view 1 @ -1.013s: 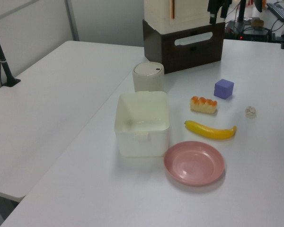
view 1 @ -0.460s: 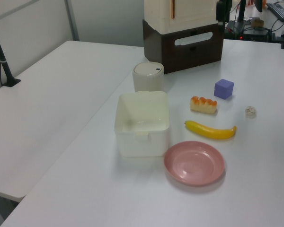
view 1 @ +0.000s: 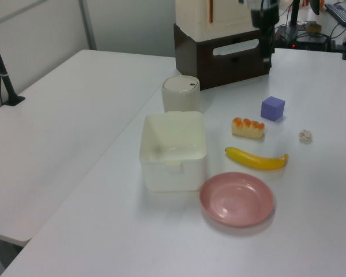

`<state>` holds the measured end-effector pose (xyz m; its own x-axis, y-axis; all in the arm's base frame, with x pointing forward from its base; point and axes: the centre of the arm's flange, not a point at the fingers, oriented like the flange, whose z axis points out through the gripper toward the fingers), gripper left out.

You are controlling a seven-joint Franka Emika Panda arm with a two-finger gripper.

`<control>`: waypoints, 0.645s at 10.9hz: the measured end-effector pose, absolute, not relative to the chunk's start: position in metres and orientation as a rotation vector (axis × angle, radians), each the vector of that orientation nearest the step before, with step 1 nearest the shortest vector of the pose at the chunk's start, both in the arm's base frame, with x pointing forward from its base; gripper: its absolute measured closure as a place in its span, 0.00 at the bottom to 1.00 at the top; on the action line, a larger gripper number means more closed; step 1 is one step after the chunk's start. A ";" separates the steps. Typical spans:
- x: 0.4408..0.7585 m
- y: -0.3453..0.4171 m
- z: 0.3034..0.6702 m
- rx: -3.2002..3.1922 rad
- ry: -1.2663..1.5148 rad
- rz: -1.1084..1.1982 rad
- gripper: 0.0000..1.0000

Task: Put the bread on a plate
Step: 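Lower the open gripper over the orange-topped bread roll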

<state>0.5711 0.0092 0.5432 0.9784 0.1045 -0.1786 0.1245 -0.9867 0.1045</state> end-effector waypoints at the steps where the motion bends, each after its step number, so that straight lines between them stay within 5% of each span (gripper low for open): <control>1: 0.574 0.013 0.522 2.985 0.192 -0.264 0.00; 7: 0.584 0.020 0.428 2.918 0.269 -0.321 0.00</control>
<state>0.5844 0.0195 0.4279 0.9600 0.1583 -0.2311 0.2001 -0.9648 0.1705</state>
